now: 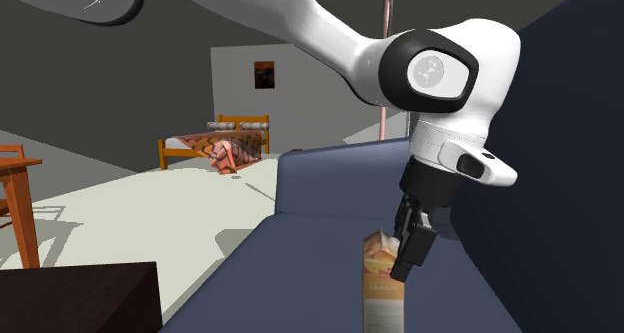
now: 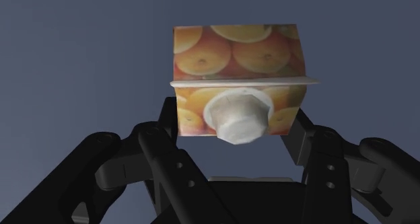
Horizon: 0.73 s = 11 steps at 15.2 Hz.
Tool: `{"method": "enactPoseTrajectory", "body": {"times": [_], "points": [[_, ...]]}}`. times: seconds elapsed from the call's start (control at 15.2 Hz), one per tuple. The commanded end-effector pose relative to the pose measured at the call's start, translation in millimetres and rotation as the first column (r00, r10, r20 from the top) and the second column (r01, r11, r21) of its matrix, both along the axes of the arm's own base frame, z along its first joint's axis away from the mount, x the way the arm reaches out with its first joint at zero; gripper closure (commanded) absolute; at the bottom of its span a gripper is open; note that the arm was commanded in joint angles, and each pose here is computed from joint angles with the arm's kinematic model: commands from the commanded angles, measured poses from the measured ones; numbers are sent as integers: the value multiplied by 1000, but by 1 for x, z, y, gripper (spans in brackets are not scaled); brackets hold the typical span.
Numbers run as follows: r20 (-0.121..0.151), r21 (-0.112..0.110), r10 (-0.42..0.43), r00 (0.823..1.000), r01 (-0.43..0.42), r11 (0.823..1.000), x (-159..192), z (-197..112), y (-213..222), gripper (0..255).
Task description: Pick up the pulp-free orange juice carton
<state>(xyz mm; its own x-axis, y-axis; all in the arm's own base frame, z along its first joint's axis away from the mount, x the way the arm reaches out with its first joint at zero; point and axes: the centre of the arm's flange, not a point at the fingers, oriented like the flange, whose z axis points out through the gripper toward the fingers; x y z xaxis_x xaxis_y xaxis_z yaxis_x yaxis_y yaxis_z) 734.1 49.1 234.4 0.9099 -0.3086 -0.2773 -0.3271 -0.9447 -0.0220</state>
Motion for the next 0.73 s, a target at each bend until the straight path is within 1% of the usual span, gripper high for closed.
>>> {"method": "enactPoseTrajectory", "body": {"times": [0.0,0.59,0.66], "points": [[0,0,0,1000,0,1000,0,10,1,255],[0,0,0,1000,0,1000,0,58,1,255],[0,0,0,1000,0,1000,0,59,1,255]]}}
